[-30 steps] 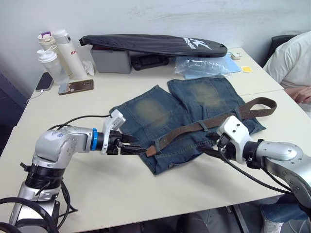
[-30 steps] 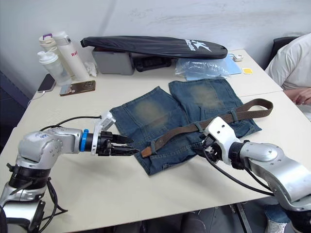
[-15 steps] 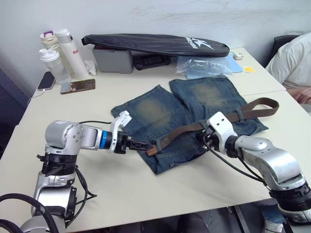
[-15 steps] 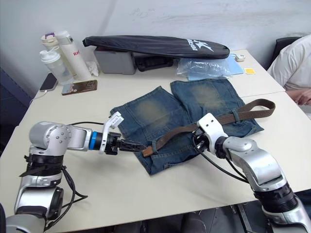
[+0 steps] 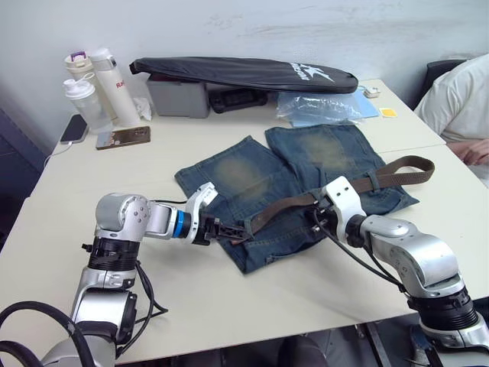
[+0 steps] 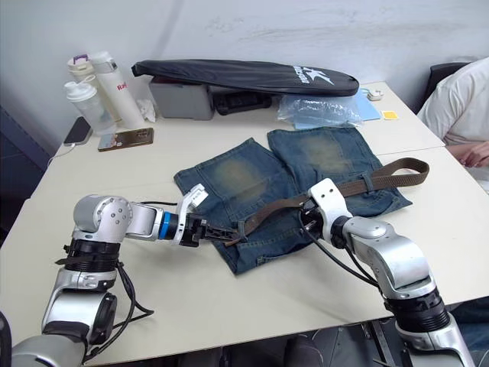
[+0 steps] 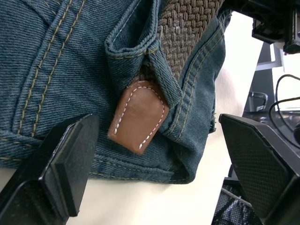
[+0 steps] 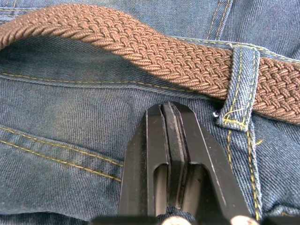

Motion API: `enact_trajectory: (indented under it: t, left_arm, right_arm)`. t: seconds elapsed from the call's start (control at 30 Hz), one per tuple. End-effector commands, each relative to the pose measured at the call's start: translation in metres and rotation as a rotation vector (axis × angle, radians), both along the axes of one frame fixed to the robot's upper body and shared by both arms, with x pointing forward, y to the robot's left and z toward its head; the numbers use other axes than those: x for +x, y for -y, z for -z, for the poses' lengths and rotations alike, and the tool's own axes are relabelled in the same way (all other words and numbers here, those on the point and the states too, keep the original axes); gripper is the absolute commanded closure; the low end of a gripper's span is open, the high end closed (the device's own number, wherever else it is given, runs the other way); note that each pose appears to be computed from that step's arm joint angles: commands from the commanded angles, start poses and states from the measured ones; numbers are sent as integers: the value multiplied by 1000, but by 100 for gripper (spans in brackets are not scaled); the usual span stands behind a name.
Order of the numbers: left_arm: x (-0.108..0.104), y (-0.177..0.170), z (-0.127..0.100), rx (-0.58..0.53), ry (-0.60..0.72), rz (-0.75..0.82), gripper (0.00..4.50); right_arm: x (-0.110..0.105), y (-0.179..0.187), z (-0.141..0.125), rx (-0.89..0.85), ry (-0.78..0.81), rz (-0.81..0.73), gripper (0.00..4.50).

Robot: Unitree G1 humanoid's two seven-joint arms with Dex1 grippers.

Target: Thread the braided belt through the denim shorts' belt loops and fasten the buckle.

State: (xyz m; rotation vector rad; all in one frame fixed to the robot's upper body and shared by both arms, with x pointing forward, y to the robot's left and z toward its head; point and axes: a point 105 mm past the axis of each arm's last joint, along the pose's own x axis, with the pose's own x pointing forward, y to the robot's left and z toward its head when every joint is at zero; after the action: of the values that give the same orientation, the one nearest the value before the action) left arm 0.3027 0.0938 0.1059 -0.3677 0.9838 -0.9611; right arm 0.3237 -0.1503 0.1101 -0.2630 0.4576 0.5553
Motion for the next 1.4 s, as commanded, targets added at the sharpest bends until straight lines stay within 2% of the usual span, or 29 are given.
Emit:
enact_trajectory:
  t: [0.03,0.1,0.17,0.2,0.43,0.63,0.87,0.97,1.07,1.17,1.4]
  left_arm:
    - [-9,9,5,-43,-68,53,25]
    - [-9,7,9,-31,-82,42,61]
    - [-10,6,11,-30,-94,40,159]
    - [-10,6,12,-34,-101,37,179]
    - [-4,4,8,-82,-116,-4,443]
    - [-4,-16,-8,-117,-95,-20,443]
    - [-27,-62,-38,-118,-66,11,443]
    - [-44,-77,-49,-78,-27,58,443]
    - [-47,-103,-57,-19,4,-4,443]
    - [-45,-136,-55,53,16,-112,443]
    - [-68,-207,-35,112,-54,-290,443]
  right_arm:
    - [-8,7,23,-26,-100,47,448]
    - [-8,8,22,-30,-96,50,450]
    - [-7,7,19,-26,-89,53,450]
    - [-7,7,17,-24,-84,54,450]
    - [-6,10,15,-32,-79,66,450]
    - [-7,17,22,-62,-102,81,450]
    - [-13,38,28,-91,-145,112,450]
    - [-15,40,29,-102,-159,103,450]
    - [-18,42,28,-98,-166,89,450]
    - [-20,42,28,-96,-176,73,450]
    - [-21,41,28,-108,-192,27,450]
